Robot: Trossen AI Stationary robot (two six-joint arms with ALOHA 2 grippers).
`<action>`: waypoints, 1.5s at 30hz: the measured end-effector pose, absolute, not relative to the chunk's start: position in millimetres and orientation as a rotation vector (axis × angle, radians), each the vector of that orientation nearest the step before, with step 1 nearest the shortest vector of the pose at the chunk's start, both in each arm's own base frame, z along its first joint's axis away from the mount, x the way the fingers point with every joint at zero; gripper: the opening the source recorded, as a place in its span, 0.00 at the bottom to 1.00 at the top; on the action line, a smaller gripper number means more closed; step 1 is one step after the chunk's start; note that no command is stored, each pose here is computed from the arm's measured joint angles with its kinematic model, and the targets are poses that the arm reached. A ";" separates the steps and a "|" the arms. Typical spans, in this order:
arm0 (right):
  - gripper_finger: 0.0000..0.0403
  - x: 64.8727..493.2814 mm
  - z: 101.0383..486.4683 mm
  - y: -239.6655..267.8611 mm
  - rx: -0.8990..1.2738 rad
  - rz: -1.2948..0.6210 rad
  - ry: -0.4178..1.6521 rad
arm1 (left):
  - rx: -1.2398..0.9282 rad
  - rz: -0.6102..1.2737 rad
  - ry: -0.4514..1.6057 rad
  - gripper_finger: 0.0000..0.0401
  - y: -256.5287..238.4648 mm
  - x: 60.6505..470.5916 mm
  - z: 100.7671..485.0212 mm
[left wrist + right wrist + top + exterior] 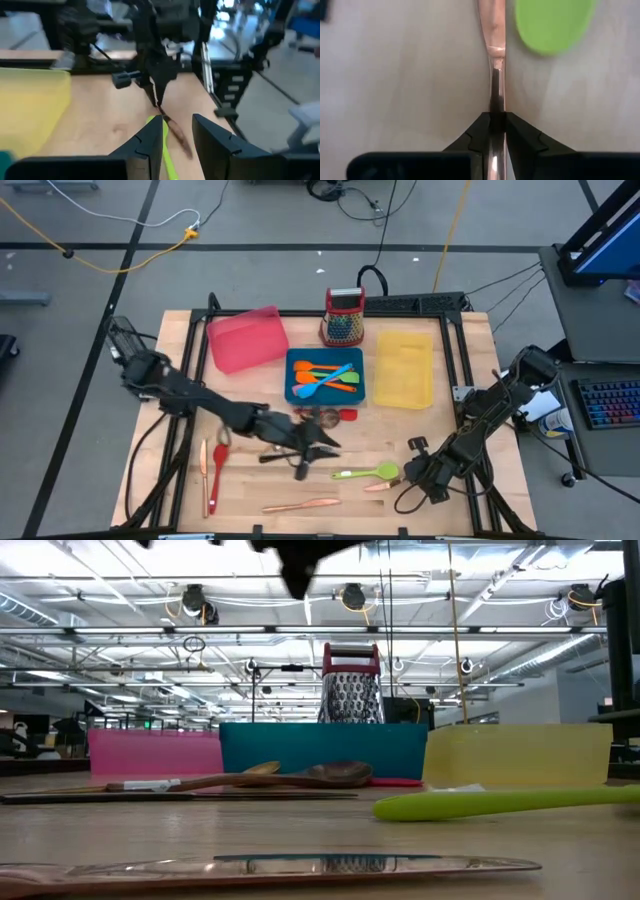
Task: Pick & Place Kitchen Items
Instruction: Put the gold table knife into the yellow bin
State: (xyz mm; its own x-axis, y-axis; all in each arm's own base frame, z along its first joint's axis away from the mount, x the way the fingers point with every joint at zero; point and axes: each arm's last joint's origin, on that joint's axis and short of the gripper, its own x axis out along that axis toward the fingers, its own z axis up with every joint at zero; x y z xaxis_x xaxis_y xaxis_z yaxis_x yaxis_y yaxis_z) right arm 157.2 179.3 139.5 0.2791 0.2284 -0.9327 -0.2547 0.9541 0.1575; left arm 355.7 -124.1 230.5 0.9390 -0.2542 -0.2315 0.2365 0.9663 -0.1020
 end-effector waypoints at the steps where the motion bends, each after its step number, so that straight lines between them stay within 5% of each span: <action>1: 0.10 158.2 139.9 180.4 -0.020 0.332 1.233 | -0.066 -0.268 0.257 0.27 -125.5 365.5 228.0; 9: 0.10 159.0 140.7 180.3 -0.053 0.340 1.206 | -0.138 -0.433 0.353 0.29 -139.9 425.8 194.2; 18: 0.03 155.2 126.6 175.9 0.016 0.361 1.142 | -0.141 -0.453 0.403 0.50 -153.6 462.2 153.7; 29: 0.00 151.3 118.6 171.6 0.019 0.373 1.137 | -0.082 -0.399 0.493 0.47 -181.4 458.3 123.9; 45: 0.20 156.7 125.6 180.6 -0.029 0.449 1.035 | -0.075 -0.337 0.491 0.50 -185.7 456.3 123.5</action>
State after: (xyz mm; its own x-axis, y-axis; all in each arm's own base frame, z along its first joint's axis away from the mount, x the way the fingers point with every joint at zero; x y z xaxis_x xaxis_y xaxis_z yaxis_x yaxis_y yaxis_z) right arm 156.7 180.6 125.6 0.4284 0.3460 -0.8348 -0.3727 0.9092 0.1855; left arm 456.3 -185.7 123.5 0.8278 -0.3348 -0.4503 0.2992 0.9422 -0.1504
